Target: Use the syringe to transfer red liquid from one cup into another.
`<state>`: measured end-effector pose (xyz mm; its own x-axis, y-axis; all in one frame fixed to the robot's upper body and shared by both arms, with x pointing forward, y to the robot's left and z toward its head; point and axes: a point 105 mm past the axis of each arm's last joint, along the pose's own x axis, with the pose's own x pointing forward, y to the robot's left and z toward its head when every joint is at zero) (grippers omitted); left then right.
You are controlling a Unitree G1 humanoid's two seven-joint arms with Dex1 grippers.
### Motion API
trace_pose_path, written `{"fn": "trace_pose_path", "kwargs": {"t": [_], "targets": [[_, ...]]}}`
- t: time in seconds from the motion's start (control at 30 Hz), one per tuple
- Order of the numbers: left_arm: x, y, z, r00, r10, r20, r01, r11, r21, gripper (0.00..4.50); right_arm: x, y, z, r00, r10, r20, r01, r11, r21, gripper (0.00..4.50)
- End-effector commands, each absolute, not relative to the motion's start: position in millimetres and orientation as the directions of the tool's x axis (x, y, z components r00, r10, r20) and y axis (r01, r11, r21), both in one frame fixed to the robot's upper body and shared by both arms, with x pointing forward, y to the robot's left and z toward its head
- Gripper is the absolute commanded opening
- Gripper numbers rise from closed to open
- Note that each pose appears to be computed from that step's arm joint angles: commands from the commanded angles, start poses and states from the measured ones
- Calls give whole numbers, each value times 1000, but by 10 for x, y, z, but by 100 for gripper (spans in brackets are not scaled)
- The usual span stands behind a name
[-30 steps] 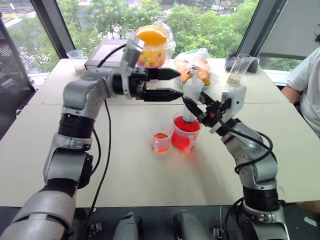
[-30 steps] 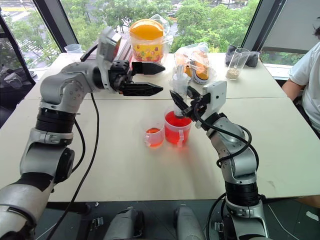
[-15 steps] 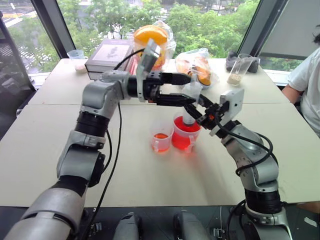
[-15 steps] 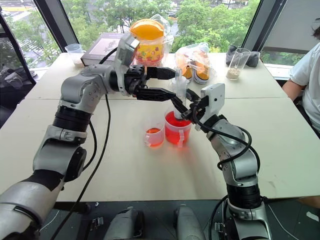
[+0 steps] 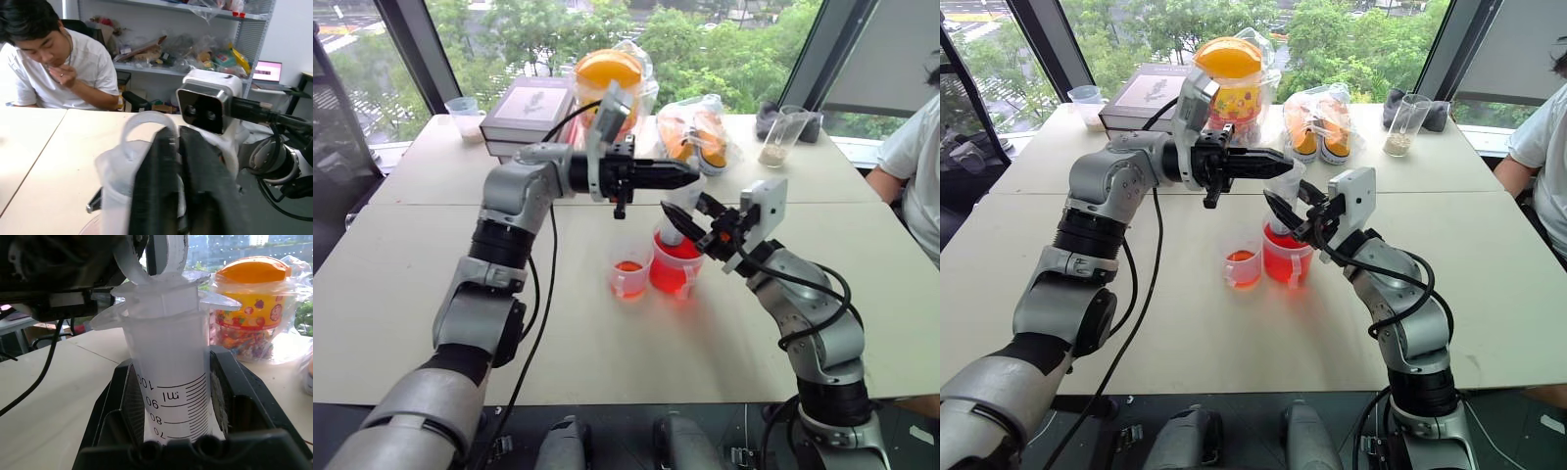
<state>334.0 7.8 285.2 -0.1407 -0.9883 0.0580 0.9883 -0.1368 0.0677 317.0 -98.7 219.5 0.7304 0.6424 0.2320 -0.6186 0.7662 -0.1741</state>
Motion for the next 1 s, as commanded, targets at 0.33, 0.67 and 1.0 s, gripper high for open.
{"fn": "trace_pose_path", "kwargs": {"t": [0.33, 0.67, 1.0], "targets": [[3239, 61, 3233, -199, -975, 98, 968, -179, 179, 2, 3173, -1014, 1988, 740, 652, 162, -635, 758, -151, 146], [3326, 128, 3478, -158, -975, 154, 967, -121, 224, 2, 3205, -1054, 1857, 751, 653, 96, -640, 756, -140, 146], [3334, 137, 3463, -153, -976, 153, 967, -116, 227, 2, 3208, -1032, 1970, 742, 660, 122, -646, 751, -137, 146]]}}
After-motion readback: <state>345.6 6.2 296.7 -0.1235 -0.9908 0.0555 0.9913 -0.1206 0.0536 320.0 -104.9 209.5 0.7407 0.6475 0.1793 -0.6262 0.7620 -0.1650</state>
